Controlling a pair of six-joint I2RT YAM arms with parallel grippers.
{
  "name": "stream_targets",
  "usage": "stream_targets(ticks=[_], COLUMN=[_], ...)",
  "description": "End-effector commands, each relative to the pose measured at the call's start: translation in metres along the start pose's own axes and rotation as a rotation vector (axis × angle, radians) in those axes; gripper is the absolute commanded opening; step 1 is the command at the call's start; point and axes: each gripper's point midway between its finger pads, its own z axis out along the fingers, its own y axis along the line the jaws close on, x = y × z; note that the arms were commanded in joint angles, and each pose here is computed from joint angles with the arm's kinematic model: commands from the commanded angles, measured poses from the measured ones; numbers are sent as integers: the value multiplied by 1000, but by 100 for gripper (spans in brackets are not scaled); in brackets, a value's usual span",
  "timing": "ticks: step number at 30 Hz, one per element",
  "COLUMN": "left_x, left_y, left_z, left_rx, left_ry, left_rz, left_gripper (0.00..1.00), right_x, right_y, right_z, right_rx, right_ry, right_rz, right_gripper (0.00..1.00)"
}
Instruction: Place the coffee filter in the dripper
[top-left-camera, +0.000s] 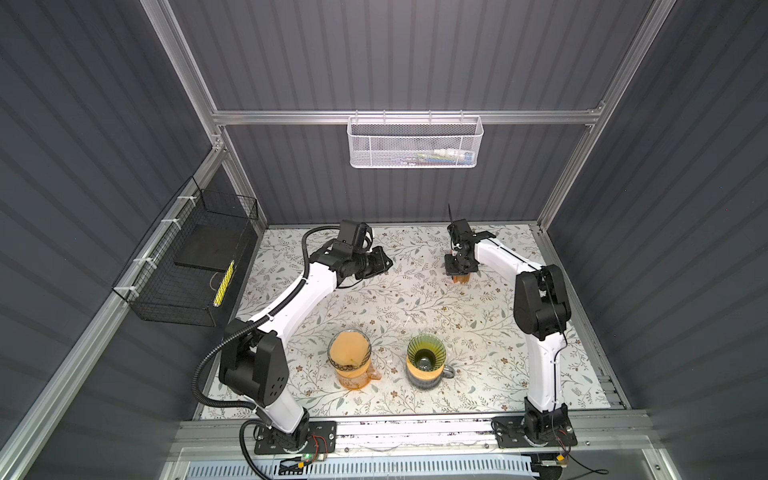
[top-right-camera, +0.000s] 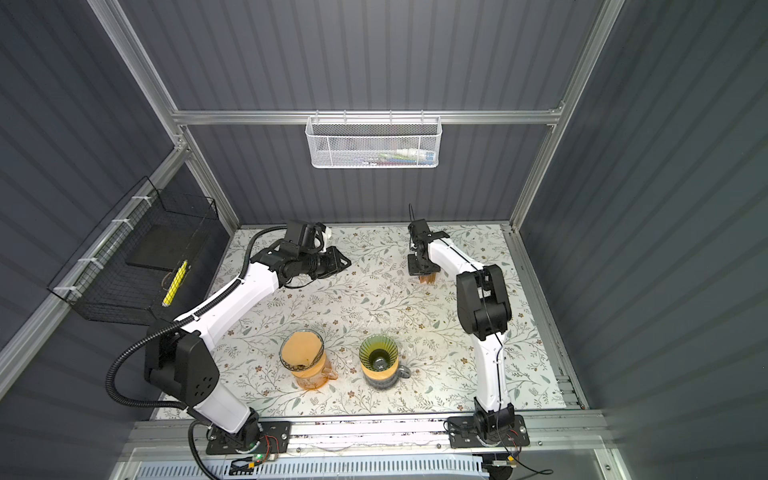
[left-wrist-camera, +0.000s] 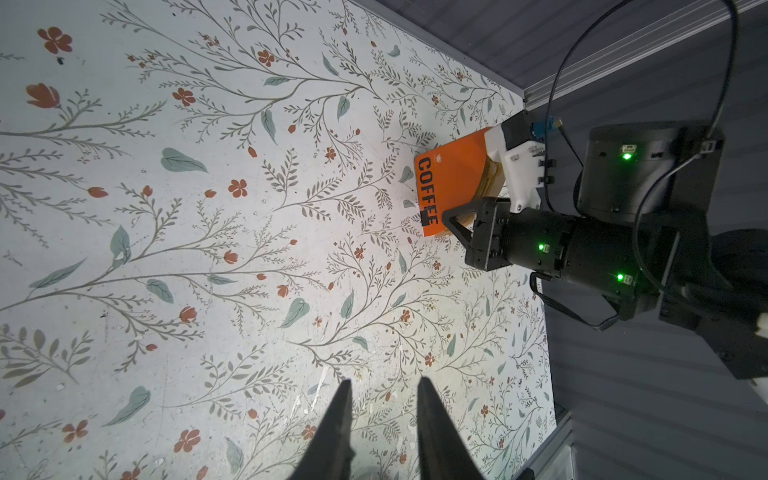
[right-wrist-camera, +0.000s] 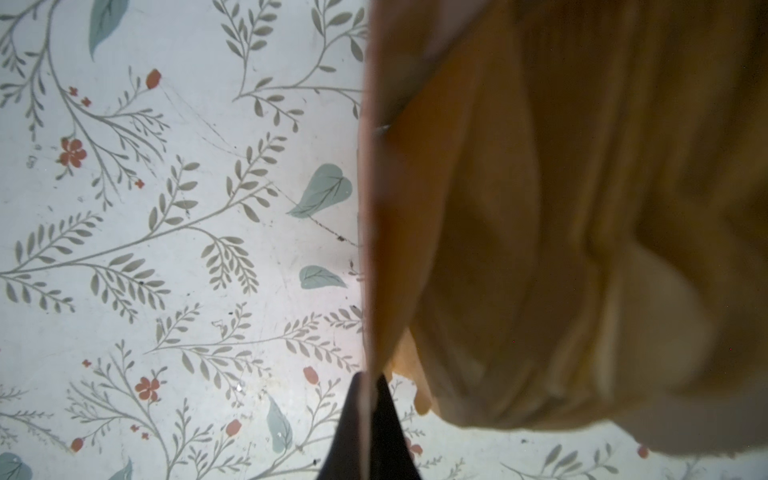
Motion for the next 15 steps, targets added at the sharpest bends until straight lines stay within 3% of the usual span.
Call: stream_targets(ticks=[1, 9, 13, 15], left_x=[-1, -4, 6, 6], left_y=[-5, -10, -1, -1], left_z=[-5, -11, -6, -6], left_rx=[28, 44, 29, 31], left_ry=[-1, -18, 0, 1], left_rz=[-7, -4, -19, -20], left_gripper=[28, 28, 28, 28], right_x=[13, 39, 44, 43], right_y=[2, -2, -2, -3], right_z=[-15, -17, -23, -30], right_rx=[-18, -19, -25, -28], right_ry=[9, 47, 45, 33], right_rz=[13, 14, 17, 21], right_gripper=[0, 0, 19, 23])
